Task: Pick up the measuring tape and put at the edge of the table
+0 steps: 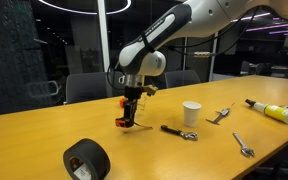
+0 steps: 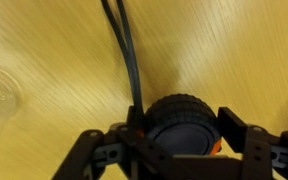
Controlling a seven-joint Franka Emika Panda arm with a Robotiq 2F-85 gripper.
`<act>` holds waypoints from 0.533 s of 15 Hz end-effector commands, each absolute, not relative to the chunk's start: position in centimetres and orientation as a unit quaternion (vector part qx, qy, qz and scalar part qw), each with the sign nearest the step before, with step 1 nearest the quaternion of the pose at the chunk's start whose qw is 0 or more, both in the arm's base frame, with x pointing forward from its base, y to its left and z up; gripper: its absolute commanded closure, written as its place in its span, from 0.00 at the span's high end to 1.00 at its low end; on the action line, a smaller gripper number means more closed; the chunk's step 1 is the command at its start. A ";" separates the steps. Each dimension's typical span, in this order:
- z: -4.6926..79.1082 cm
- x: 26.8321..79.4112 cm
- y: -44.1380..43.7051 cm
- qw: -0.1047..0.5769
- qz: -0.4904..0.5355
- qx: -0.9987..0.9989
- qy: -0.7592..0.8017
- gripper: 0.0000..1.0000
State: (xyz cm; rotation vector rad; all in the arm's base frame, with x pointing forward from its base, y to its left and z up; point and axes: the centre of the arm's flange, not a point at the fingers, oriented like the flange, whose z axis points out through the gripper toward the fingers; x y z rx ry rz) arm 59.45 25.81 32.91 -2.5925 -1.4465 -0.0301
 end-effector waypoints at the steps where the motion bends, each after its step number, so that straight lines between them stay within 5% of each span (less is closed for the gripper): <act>1: 36.7 59.8 28.8 0.091 -0.031 -0.886 -0.453 0.55; 8: 41.6 56.5 36.0 0.088 -0.051 -0.906 -0.410 0.55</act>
